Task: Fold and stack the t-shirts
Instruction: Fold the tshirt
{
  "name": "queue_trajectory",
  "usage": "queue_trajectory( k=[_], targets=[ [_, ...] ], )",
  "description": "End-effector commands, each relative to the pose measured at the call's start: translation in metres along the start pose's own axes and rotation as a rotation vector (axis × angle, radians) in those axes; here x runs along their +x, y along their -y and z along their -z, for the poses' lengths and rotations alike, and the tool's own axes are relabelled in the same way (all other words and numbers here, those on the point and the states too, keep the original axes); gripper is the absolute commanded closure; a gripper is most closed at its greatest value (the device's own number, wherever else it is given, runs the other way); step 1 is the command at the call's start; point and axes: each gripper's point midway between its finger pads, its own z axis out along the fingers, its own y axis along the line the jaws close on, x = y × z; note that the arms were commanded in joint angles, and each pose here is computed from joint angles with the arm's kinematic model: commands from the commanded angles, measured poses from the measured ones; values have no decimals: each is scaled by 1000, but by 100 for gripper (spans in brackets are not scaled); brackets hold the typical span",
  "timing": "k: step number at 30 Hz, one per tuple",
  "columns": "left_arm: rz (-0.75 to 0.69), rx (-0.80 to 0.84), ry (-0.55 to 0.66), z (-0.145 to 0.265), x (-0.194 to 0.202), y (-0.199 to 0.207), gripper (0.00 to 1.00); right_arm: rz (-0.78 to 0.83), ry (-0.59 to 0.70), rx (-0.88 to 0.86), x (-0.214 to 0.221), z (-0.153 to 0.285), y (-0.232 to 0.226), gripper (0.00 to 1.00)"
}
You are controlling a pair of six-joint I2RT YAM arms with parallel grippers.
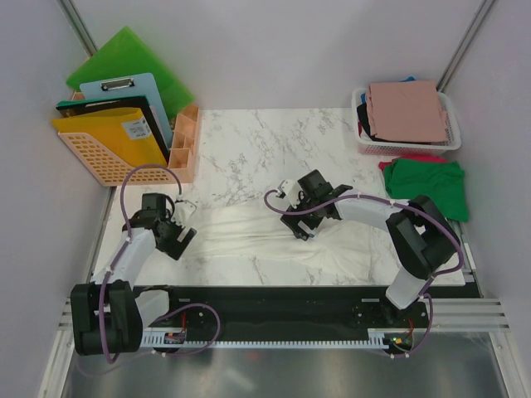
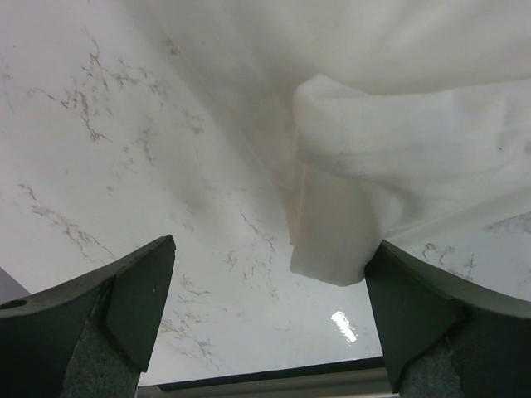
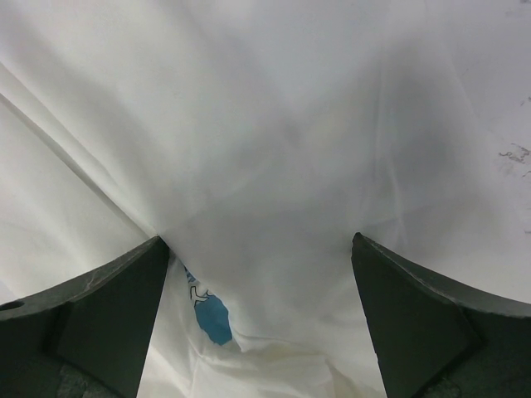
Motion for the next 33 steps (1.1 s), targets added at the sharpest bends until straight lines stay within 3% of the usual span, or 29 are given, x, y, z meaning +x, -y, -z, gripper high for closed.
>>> queue_trajectory(
  k=[1, 8, 22, 26, 33],
  targets=[
    [-63, -1, -57, 2, 15, -1, 0, -6, -49, 27, 16, -5, 6, 2],
    [-76, -68, -68, -9, 22, -18, 0, -2, -31, 44, 14, 2, 7, 2],
    [45, -162, -70, -8, 50, -72, 0, -5, -34, 29, 19, 1, 8, 2],
    [68, -131, -10, 4, 40, -69, 0, -2, -43, 22, 21, -2, 7, 2],
    [64, -126, -12, 8, 41, -68, 0, -4, -24, 36, 19, 2, 11, 2]
  ],
)
